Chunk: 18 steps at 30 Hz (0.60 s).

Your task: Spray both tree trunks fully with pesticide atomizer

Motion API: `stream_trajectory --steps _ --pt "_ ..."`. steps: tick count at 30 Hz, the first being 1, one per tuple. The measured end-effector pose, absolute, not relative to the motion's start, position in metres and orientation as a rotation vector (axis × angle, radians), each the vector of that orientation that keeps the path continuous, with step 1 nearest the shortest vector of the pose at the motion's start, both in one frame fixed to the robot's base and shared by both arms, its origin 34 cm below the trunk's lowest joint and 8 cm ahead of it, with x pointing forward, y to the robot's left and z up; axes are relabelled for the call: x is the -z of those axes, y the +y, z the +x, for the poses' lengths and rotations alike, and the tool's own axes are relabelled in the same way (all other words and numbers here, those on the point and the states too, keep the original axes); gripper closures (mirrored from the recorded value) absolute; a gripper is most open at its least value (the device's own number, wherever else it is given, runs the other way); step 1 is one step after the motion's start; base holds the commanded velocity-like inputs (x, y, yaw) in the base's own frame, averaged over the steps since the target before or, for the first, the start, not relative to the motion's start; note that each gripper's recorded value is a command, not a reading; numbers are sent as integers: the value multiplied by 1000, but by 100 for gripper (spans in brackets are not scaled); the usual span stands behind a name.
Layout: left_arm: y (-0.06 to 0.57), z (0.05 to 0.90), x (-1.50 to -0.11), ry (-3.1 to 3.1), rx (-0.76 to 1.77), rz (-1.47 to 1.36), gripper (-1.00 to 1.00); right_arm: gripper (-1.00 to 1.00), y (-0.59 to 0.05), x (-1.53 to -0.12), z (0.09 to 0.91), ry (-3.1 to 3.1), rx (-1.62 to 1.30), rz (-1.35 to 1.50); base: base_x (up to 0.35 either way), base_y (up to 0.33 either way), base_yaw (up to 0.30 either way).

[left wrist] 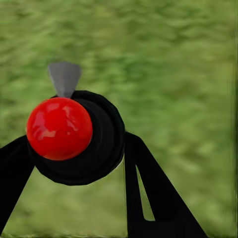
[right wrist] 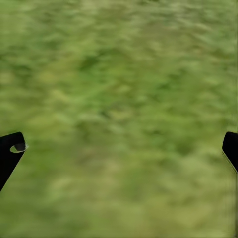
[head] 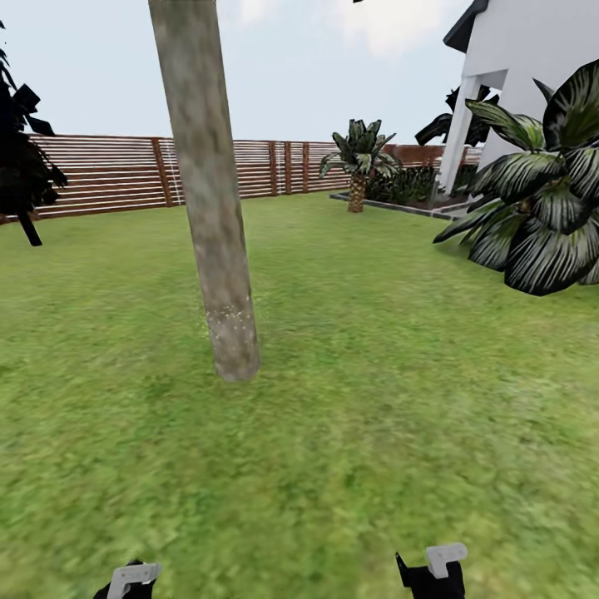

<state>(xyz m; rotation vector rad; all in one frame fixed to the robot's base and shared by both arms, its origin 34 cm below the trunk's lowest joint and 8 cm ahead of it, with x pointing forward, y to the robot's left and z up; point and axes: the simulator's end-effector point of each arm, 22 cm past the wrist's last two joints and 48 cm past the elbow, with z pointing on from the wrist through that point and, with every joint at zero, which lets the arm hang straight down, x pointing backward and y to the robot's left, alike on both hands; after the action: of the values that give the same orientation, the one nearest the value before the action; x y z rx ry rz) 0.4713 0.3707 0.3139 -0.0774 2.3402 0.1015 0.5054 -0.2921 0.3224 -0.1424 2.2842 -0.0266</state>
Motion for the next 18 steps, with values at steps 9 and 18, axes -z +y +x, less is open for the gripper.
stream_trajectory --steps 9,18 --pt "372 471 -314 2340 -104 -79 100 -100 -284 -322 506 2284 13 -143 0 -161 280" --pt "372 471 -314 2342 -104 -78 100 -100 -288 -322 507 2280 94 -81 0 -2 281"
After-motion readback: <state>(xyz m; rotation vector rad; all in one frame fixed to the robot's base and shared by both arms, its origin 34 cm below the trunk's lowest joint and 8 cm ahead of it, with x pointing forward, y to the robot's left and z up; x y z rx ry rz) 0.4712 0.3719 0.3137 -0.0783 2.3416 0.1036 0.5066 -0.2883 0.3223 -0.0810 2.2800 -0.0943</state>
